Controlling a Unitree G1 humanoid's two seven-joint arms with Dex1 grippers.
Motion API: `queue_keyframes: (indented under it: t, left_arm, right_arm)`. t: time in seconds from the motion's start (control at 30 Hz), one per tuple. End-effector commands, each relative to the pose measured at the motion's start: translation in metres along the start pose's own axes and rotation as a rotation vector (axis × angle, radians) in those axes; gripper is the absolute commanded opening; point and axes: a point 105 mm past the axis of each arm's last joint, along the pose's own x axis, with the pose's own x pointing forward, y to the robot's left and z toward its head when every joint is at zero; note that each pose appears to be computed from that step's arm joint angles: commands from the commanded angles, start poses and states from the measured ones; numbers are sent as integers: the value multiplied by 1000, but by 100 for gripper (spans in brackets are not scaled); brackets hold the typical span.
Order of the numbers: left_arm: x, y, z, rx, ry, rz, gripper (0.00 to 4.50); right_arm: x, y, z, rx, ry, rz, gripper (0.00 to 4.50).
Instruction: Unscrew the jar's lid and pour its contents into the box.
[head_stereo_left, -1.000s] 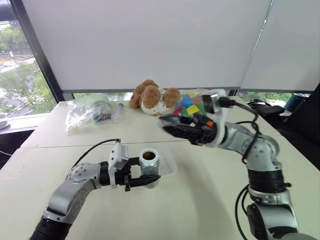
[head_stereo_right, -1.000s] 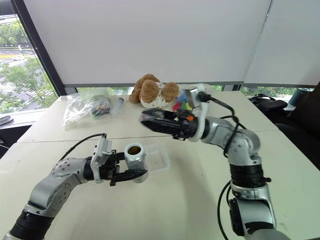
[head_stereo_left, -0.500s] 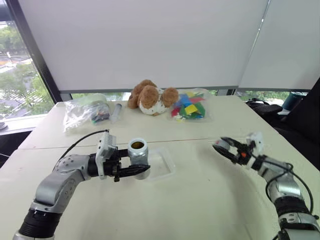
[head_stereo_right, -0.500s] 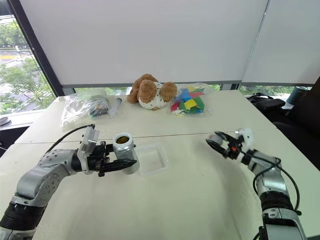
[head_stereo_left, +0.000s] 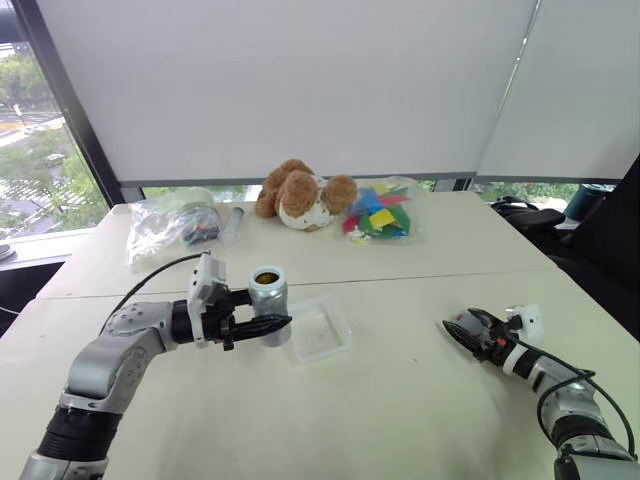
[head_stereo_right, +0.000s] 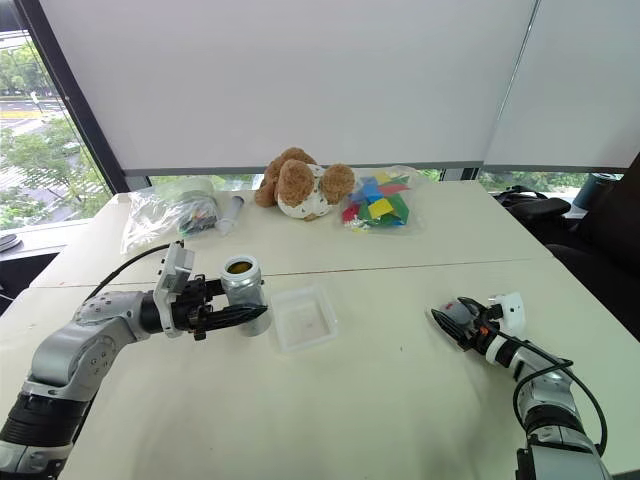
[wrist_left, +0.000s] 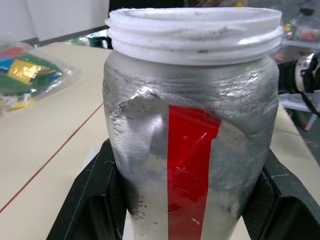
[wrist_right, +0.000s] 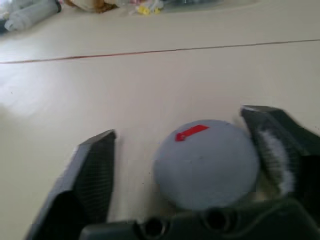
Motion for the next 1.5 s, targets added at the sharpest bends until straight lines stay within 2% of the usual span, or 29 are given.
queue_keyframes:
  t: [0.03,0.17,0.3,0.47,0.6,0.8,0.93,1.07,1.23,1.37,1.4,1.5]
  left_arm:
    - [-3,18,16,92,-15,99,223]
    - [-2,42,22,203,12,199,223]
    - [2,63,19,381,93,276,223]
    - [21,80,22,638,113,343,223]
    - [39,82,17,810,137,368,223]
    - [49,85,14,1229,205,440,223]
    - [64,74,4,1638,211,384,223]
    - [74,67,-8,2014,158,324,223]
    - [74,70,-12,2323,75,347,223]
    - [77,75,-4,2487,9,358,223]
    - [78,71,-2,2554,-46,378,223]
    - [81,67,-6,2602,-97,348,223]
  right_arm:
    - [-11,0,41,-136,-137,48,442]
    - [-38,32,80,-314,-174,205,442]
    - [-61,73,98,-432,-146,368,442]
    - [-72,113,106,-299,-106,498,442]
    - [-67,120,106,-279,-126,463,442]
    - [-63,124,104,-254,-144,415,442]
    - [-61,124,102,-245,-146,395,442]
    - [-58,126,101,-236,-150,388,442]
    - [-55,129,102,-227,-156,391,442]
    - [-52,132,104,-213,-165,389,442]
    - [-51,133,104,-207,-170,386,442]
    - [-49,136,106,-194,-181,379,442]
